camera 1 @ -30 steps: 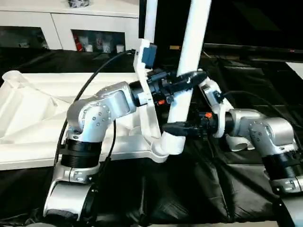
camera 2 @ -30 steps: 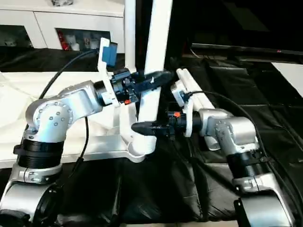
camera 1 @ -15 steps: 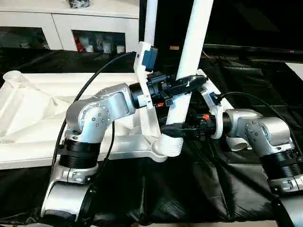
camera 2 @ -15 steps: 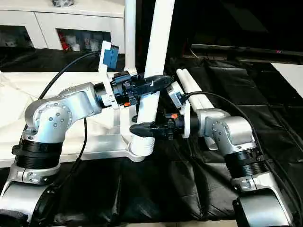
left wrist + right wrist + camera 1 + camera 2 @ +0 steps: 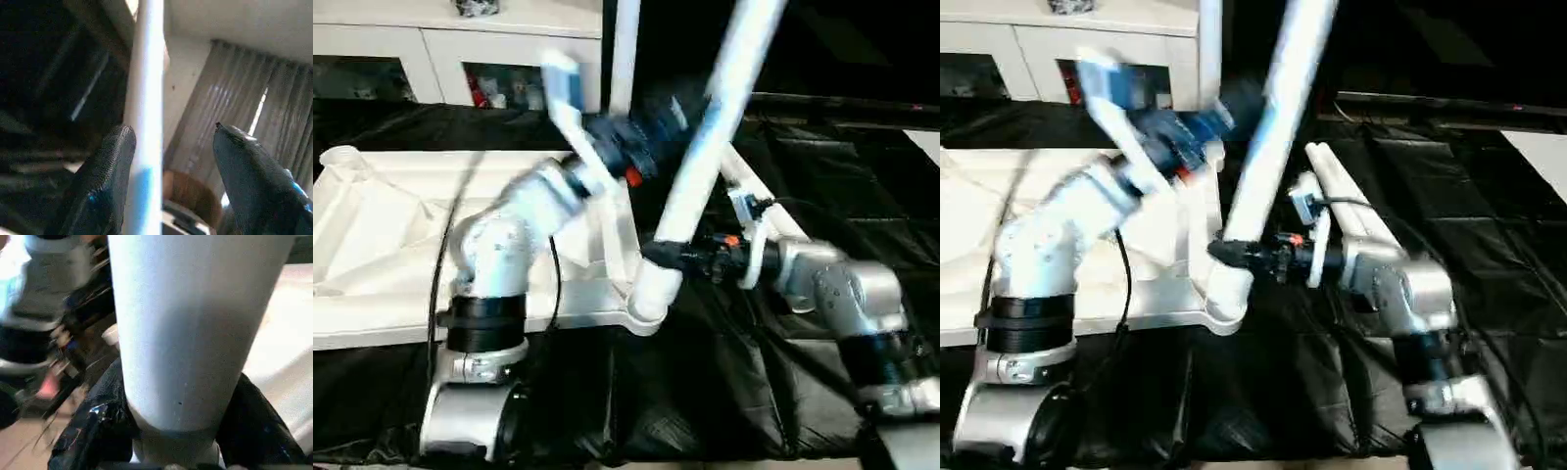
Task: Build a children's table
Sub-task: Pick table leg, then insert table leg to table base
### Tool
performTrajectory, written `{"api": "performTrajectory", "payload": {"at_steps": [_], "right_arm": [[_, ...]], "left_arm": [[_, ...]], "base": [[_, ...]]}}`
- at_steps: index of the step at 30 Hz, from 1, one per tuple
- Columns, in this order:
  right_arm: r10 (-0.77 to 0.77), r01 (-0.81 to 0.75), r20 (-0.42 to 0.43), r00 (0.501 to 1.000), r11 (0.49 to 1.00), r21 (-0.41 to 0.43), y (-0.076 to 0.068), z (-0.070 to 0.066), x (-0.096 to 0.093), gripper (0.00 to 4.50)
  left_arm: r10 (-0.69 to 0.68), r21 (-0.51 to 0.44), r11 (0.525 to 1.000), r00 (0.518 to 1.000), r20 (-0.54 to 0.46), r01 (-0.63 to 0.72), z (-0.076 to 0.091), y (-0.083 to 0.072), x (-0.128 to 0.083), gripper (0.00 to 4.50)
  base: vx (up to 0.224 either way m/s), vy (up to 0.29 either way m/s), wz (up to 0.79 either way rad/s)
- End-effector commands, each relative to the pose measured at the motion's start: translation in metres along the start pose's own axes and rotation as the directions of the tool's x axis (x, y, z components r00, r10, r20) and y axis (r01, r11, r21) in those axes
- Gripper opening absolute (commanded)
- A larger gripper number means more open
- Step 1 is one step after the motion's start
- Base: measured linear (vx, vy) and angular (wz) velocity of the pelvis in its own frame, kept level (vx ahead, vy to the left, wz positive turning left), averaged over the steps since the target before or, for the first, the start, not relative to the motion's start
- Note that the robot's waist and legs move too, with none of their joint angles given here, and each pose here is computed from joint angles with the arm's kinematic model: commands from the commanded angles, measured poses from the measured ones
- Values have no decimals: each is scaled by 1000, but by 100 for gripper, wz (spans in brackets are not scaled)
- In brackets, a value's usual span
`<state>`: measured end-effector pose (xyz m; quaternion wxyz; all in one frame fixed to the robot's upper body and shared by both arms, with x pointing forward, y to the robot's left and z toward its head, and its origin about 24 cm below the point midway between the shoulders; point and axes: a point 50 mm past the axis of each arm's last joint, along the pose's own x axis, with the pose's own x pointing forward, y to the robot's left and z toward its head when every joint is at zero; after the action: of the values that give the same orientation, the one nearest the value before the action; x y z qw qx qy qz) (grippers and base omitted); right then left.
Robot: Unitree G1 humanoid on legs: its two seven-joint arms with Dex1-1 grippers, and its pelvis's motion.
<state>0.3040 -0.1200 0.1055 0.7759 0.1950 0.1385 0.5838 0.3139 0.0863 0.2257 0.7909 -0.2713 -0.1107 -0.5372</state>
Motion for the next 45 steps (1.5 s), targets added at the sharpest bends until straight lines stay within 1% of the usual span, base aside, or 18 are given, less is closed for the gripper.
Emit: {"api": "performTrajectory", "payload": {"at_steps": [1,2,3,4,5,6,7,8,10,13,16,18,20,29,40,42,43,45], "right_arm": [[-59,61,49,997,997,-50,-1,8,-6,189],[-105,115,105,989,989,-92,-3,9,-6,189],[-120,133,124,985,986,-99,-3,9,-6,189],[-193,211,148,970,971,-115,-6,7,-8,189],[-242,262,153,958,957,-127,-9,5,-8,189],[-242,262,153,958,957,-127,-9,5,-8,189],[-287,308,149,946,940,-146,-10,3,-9,189],[-351,374,149,924,910,-177,-12,-2,-10,189],[-373,391,131,919,905,-169,-12,-5,-10,189],[-413,431,140,900,890,-145,-10,-17,-12,189],[-413,426,110,904,891,-158,-9,-23,-13,188],[-417,427,88,904,888,-170,-8,-29,-13,188],[-425,431,74,902,884,-183,-8,-33,-13,188],[-436,441,68,897,875,-198,-6,-35,-12,188],[-427,430,60,902,876,-218,-6,-33,-10,188],[-426,429,60,903,876,-221,-7,-32,-10,188],[-426,428,61,902,874,-229,-7,-30,-10,188],[-426,428,64,902,869,-249,-8,-26,-10,188]], "left_arm": [[7,25,1000,999,-31,-6,-1,2,-8,289],[35,151,988,983,-182,-7,-11,7,-20,289],[39,192,981,972,-233,6,-15,9,-25,289],[79,297,954,918,-388,43,-29,16,-41,289],[96,347,934,872,-480,88,-38,19,-53,289],[96,347,934,872,-480,88,-38,19,-53,289],[108,361,924,822,-559,125,-45,23,-65,289],[138,378,910,732,-667,172,-56,30,-86,289],[147,370,909,686,-713,189,-60,33,-97,289],[145,324,919,572,-808,224,-69,41,-130,289],[133,300,926,545,-828,229,-70,41,-135,254],[125,277,932,508,-852,235,-72,43,-142,254],[126,269,928,464,-877,256,-74,45,-149,218],[104,219,941,394,-913,259,-74,48,-166,148],[118,215,951,377,-919,224,-73,50,-173,75],[122,218,952,388,-913,215,-73,50,-172,63],[124,222,954,410,-904,201,-74,50,-170,44],[122,225,956,444,-888,188,-78,48,-164,42]], "base": [[0,0,0],[0,0,0],[0,0,0],[0,0,0],[0,0,0],[0,0,0],[0,0,0],[0,0,0],[0,0,0],[0,0,0],[0,0,0],[0,0,0],[0,0,0],[0,0,0],[0,0,0],[0,0,0],[0,0,0],[0,0,0]]}}
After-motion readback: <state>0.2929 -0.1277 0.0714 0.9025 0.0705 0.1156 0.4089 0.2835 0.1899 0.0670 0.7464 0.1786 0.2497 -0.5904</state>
